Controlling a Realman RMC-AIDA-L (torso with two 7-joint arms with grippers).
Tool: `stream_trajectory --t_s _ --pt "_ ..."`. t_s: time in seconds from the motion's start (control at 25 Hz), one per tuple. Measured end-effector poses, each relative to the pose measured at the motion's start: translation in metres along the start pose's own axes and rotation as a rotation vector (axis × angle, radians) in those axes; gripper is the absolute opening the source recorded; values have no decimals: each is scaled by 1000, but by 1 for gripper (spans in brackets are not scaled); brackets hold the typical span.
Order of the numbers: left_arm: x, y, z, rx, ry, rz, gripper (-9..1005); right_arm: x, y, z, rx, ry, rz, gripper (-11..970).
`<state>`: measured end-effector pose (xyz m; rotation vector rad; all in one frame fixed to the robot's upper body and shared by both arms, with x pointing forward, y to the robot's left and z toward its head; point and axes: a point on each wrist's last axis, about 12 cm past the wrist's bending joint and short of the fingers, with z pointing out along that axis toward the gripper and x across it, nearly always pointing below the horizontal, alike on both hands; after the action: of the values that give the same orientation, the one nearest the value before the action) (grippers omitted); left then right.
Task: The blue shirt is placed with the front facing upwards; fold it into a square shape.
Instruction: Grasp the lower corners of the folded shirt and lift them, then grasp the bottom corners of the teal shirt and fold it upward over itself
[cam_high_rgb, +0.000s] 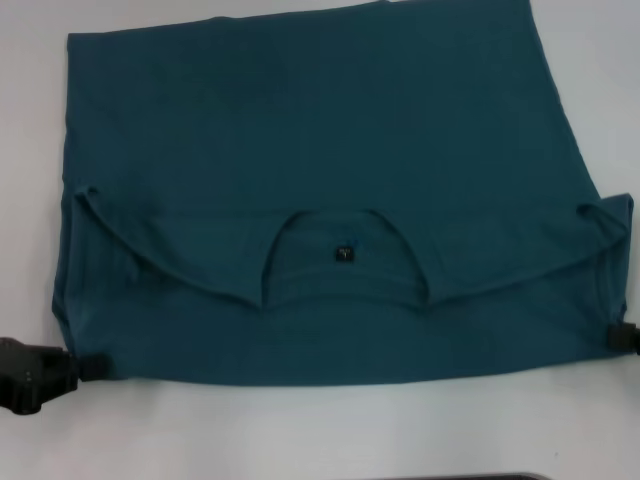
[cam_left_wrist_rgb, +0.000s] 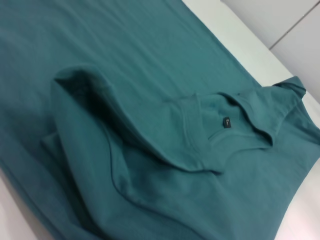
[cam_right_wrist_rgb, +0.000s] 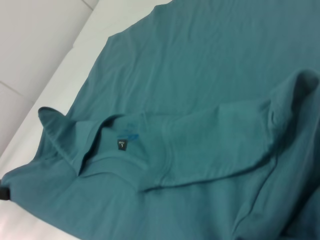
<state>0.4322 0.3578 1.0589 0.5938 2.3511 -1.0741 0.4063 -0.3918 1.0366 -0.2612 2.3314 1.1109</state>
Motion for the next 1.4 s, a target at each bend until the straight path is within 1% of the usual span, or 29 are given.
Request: stream_trajectory --t_s 0.24,0.4,0.6,0.92,1.16,1.2,1.4 --pt "7 -2 0 24 23 2 40 13 2 -5 -7 1 3 38" --pt "11 -2 0 20 32 -4 40 21 3 -12 -2 -23 12 38" --pt "15 0 -2 16 36 -15 40 25 2 -18 15 -53 26 38" --pt "15 2 -3 16 38 -16 41 23 2 -17 14 -57 23 37" --pt "10 3 -2 16 37 -3 40 16 2 -15 8 -64 11 37" --pt "4 4 -1 12 29 10 40 14 2 -15 6 -65 7 37" --pt "-4 6 -1 14 24 24 41 3 2 -12 -12 -74 -8 37"
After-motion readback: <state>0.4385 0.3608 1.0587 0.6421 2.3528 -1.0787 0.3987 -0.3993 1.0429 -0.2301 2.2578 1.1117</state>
